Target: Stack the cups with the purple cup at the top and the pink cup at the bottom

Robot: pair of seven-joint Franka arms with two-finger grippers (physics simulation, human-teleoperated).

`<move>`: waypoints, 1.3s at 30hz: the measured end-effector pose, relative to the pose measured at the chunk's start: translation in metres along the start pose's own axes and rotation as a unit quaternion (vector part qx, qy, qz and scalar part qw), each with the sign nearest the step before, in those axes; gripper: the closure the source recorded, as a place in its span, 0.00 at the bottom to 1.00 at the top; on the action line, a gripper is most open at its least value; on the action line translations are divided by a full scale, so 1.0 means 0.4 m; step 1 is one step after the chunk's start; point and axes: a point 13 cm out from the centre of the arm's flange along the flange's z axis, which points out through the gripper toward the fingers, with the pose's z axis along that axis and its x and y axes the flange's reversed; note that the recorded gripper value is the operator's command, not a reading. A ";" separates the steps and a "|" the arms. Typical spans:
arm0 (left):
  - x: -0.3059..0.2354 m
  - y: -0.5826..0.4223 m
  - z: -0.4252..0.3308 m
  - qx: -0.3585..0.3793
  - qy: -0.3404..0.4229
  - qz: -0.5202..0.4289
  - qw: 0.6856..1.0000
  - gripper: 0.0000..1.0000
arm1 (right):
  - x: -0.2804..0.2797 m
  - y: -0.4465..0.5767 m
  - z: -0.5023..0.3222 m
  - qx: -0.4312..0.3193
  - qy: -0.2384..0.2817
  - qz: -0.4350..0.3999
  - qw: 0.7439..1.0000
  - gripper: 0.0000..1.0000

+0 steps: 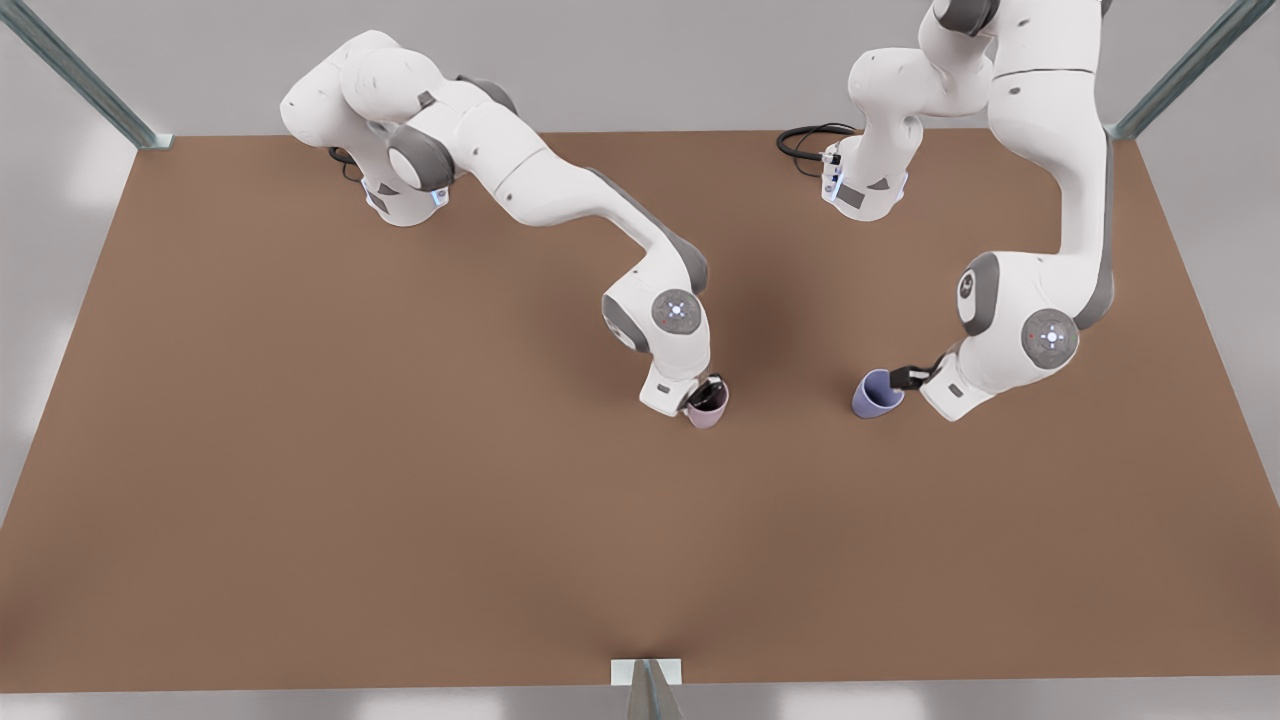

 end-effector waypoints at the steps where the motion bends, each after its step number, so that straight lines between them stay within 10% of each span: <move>1: 0.000 0.002 0.016 0.000 -0.004 0.000 1.000 0.00 | 0.001 -0.001 0.004 0.001 0.001 0.008 1.000 0.66; 19: 0.058 0.024 0.239 -0.005 -0.024 -0.004 1.000 0.00 | -0.054 -0.009 -0.202 -0.027 -0.012 0.129 0.991 0.55; 22: 0.061 0.028 0.274 -0.006 -0.020 -0.005 1.000 0.00 | -0.159 -0.245 -0.491 -0.052 -0.027 0.203 0.977 0.00; 26: 0.057 0.031 0.289 -0.007 -0.022 -0.005 1.000 0.36 | -0.200 -0.919 -0.804 -0.017 -0.034 0.327 0.944 0.00; 30: 0.053 0.032 0.297 -0.007 -0.023 -0.005 1.000 0.48 | -0.036 -1.438 -0.961 0.024 -0.015 0.388 0.921 0.00; 39: 0.048 0.033 0.311 -0.006 -0.024 -0.008 1.000 0.76 | 0.021 -1.491 -1.038 0.054 0.012 0.278 0.959 0.00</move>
